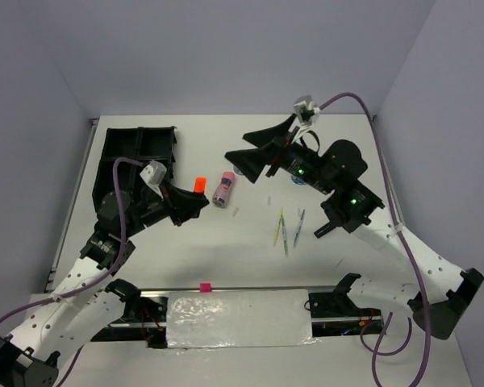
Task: Sort the stationery into containers
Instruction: Place the pen in the storage box.
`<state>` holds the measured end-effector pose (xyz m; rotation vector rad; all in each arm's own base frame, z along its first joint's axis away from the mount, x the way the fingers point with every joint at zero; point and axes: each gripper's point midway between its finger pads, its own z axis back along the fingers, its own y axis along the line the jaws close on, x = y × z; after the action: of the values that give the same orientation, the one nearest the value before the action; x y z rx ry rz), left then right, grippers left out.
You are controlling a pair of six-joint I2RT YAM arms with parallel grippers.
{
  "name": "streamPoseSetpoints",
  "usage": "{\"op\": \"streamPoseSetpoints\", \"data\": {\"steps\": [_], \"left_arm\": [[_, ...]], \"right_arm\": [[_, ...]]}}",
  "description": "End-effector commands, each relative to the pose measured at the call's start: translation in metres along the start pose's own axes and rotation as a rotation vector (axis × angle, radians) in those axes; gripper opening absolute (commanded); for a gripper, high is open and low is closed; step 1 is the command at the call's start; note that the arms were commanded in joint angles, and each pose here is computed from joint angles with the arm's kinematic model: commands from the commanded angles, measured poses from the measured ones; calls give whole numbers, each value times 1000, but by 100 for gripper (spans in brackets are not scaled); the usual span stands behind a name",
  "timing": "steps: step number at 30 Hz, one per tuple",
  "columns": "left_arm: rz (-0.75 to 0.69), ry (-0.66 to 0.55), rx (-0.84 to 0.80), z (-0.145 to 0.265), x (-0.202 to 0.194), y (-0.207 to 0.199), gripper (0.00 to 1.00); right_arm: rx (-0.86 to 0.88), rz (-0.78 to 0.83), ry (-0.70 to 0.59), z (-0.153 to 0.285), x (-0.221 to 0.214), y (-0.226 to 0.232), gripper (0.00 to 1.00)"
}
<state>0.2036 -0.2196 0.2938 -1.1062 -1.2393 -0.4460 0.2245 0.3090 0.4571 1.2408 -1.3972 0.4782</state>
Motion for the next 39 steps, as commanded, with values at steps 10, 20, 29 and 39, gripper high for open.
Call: {"op": "streamPoseSetpoints", "data": {"steps": [10, 20, 29, 39], "left_arm": [[134, 302, 1254, 102, 26, 268, 0], [241, 394, 1224, 98, -14, 324, 4], [326, 394, 1227, 107, -26, 334, 40], [280, 290, 1091, 88, 11, 299, 84]], "right_arm": [[-362, 67, 107, 98, -20, -48, 100], [-362, 112, 139, 122, -29, -44, 100], [-329, 101, 162, 119, -37, -41, 100], [-481, 82, 225, 118, -39, -67, 100]]}}
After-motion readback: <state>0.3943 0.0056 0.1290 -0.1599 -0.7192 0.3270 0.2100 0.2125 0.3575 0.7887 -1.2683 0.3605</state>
